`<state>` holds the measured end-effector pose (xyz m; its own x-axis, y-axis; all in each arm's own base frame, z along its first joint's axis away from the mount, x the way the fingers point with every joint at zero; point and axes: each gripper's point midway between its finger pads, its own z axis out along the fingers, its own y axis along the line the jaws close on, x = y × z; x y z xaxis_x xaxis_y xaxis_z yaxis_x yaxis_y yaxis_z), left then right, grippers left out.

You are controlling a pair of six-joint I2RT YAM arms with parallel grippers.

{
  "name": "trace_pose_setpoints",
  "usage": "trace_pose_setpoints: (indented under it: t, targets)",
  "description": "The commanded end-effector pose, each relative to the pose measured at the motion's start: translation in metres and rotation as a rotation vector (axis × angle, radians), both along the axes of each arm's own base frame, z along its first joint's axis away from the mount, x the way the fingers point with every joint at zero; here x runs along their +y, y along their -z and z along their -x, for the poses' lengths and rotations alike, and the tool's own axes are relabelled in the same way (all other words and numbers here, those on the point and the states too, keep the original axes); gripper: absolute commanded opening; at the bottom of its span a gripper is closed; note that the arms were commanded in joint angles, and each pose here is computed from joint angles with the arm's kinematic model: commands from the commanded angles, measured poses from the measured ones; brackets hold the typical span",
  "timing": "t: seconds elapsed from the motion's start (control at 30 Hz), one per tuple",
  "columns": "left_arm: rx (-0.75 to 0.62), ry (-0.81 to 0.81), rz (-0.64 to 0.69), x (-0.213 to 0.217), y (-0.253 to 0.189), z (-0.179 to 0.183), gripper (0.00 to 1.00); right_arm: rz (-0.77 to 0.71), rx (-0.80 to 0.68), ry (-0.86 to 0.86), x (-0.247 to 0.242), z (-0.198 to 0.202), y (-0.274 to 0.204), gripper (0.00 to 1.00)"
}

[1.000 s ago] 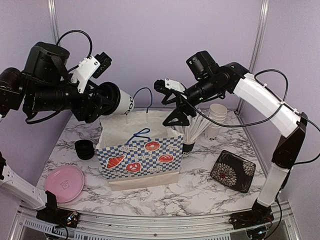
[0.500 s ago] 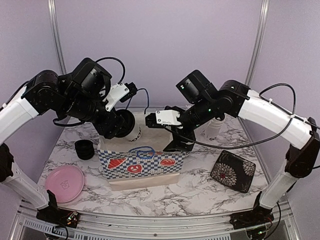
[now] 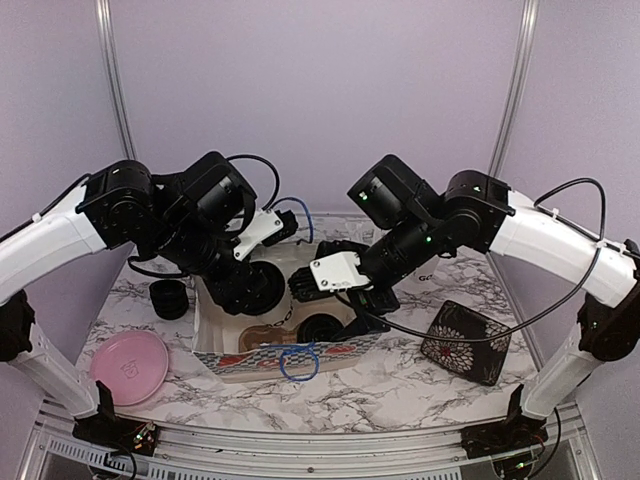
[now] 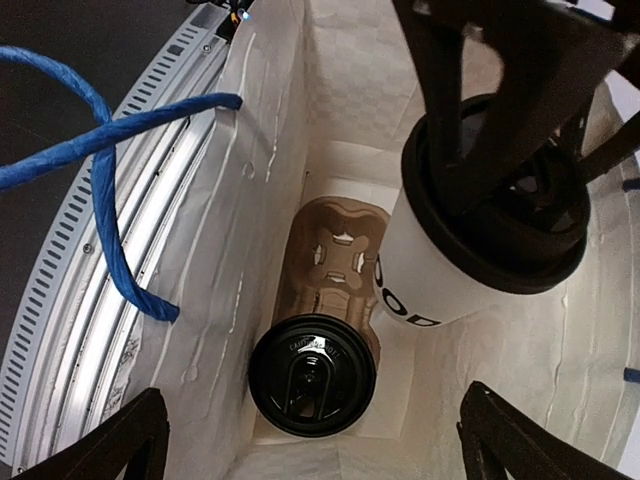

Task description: Pack the takeout coffee

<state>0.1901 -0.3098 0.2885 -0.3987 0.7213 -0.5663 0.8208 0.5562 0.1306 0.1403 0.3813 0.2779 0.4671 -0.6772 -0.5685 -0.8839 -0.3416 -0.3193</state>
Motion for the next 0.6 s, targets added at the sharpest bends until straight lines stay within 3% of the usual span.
trace_pose_setpoints:
  t: [0.0, 0.2, 0.37, 0.57]
  targets:
    - [-0.010, 0.013, -0.065, 0.005, 0.013, 0.023, 0.55, -0.080, 0.010, -0.051, -0.007, 0.015, -0.038, 0.99]
    - [-0.050, 0.028, -0.119, 0.000, 0.026, 0.045, 0.55, -0.183, 0.021, -0.058, -0.029, 0.009, -0.083, 0.99]
    - [-0.091, 0.060, -0.152, -0.005, 0.034, 0.064, 0.55, -0.313, 0.017, 0.019, -0.054, -0.032, -0.119, 0.99]
    - [-0.137, 0.054, -0.170, -0.007, 0.041, 0.077, 0.54, -0.320, 0.026, 0.159, -0.044, -0.076, -0.105, 0.99]
